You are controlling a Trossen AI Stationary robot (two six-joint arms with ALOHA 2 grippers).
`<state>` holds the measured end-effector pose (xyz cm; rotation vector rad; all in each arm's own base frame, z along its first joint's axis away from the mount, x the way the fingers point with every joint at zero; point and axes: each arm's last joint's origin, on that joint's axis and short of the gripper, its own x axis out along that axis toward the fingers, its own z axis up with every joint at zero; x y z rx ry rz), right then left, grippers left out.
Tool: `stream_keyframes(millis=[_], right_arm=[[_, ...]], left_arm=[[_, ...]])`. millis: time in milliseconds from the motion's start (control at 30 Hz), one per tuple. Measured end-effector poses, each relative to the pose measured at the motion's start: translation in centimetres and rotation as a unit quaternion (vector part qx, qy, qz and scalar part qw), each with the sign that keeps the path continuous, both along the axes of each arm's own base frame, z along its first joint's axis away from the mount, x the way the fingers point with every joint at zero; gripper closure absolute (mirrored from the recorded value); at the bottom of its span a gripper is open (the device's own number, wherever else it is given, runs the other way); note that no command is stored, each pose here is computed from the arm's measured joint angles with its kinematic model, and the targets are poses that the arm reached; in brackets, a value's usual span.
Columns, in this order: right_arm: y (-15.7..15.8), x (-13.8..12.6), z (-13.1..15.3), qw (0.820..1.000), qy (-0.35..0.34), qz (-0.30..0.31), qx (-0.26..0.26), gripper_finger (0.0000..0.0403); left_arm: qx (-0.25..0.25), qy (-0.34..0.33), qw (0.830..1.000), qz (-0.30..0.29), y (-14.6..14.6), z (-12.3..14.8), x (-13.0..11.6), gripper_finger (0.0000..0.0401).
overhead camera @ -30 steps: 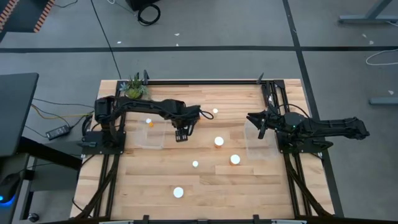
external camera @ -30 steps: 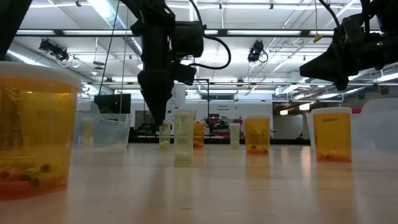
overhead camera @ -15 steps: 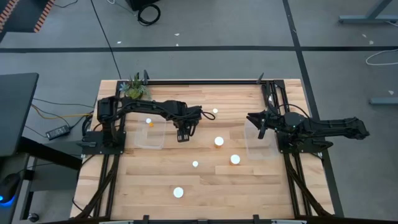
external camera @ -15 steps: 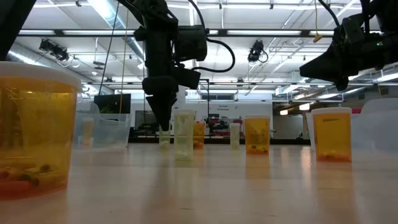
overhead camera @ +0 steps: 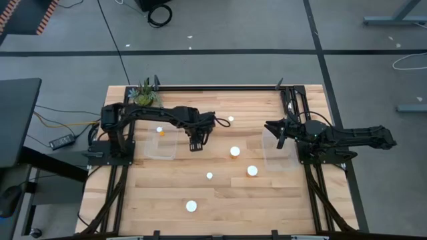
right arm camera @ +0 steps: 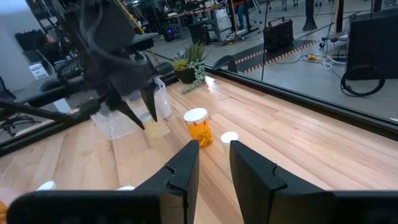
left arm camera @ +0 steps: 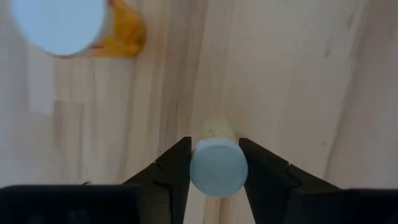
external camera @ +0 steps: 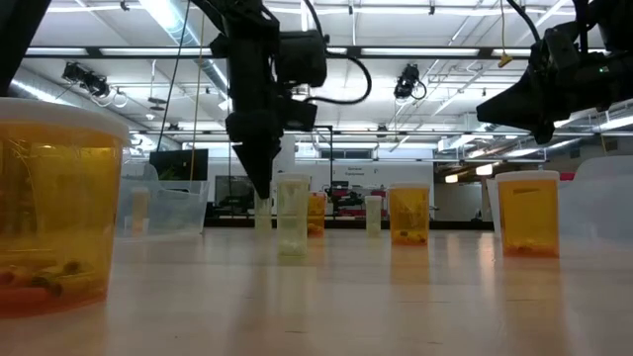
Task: Pick and place medicine bottles into bin by pill shape (circle, oval)
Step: Put the yellow pill bottle into the left transparent bin
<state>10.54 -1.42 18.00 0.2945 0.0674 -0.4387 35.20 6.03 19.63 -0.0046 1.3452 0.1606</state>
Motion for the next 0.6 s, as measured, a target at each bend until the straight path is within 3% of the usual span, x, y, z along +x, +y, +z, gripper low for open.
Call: stream_keyframes(millis=[333,600], right_arm=[[0.0,0.0,0.0,1.0,0.0,0.0,0.0,0.0306],[0.0,0.0,0.0,1.0,0.0,0.0,0.0,0.0306]], left_arm=[[-0.003,-0.04,0.999,0.033,-0.6,5.2,-2.9,0.0268],[-0.003,-0.036,0.998,0.045,-0.8,7.0,-4.6,0.0274]])
